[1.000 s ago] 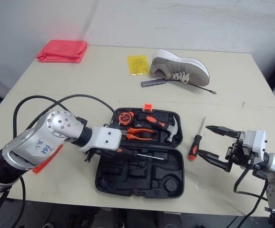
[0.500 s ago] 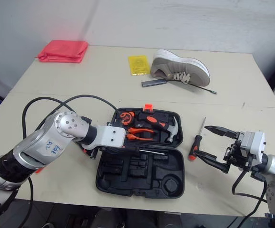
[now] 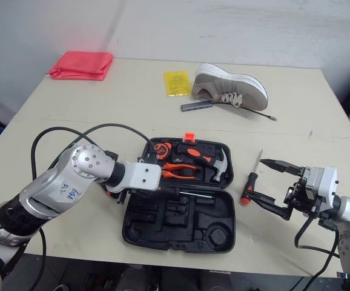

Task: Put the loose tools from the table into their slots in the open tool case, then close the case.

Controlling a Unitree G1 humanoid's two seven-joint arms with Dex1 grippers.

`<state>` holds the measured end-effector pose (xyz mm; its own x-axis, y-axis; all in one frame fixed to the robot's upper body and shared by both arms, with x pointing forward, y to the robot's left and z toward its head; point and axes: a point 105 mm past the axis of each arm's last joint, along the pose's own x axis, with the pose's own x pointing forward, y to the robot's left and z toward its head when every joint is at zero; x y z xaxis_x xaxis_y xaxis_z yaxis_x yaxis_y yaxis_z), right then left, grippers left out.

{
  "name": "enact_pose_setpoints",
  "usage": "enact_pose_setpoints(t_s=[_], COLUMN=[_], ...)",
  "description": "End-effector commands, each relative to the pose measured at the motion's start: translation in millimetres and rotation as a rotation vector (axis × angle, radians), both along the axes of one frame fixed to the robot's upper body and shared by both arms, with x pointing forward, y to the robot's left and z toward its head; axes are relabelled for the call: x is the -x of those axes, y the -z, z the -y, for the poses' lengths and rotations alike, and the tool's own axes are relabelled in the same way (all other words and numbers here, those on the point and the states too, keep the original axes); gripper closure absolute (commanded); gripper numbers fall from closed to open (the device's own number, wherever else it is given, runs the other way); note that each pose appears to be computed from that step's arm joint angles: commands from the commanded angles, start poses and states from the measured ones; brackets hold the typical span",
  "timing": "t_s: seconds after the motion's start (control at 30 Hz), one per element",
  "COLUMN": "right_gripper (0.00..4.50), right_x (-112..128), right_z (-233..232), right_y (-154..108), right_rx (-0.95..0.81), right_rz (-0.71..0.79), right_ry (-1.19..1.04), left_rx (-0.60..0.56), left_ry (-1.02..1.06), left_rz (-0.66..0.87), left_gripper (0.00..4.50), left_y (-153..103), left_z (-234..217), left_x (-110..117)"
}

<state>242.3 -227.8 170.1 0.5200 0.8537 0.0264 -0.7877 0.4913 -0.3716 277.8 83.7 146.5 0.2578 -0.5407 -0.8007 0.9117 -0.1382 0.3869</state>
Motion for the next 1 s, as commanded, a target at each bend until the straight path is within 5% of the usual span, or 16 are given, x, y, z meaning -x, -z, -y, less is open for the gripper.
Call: enact_pose_setpoints(t_s=[0.03, 0.9, 1.0], right_gripper=[0.00, 0.00, 0.00], right_x=[1, 3, 3], right_z=[1, 6, 2], right_y=[-9, -2, -5], right_rx=[-0.018, -0.025, -0.024], right_rz=[0.038, 0.038, 0.039], right_ry=[0.004, 0.005, 0.000], left_rx=[-0.006, -0.013, 0.076], left_ry=[0.021, -0.054, 0.012], left_rz=[-0.017, 0.041, 0.084], left_gripper=[3.70, 3.70, 2.22], left_y=[3, 3, -14], left_z=[2, -5, 11], left_x=[8, -6, -2])
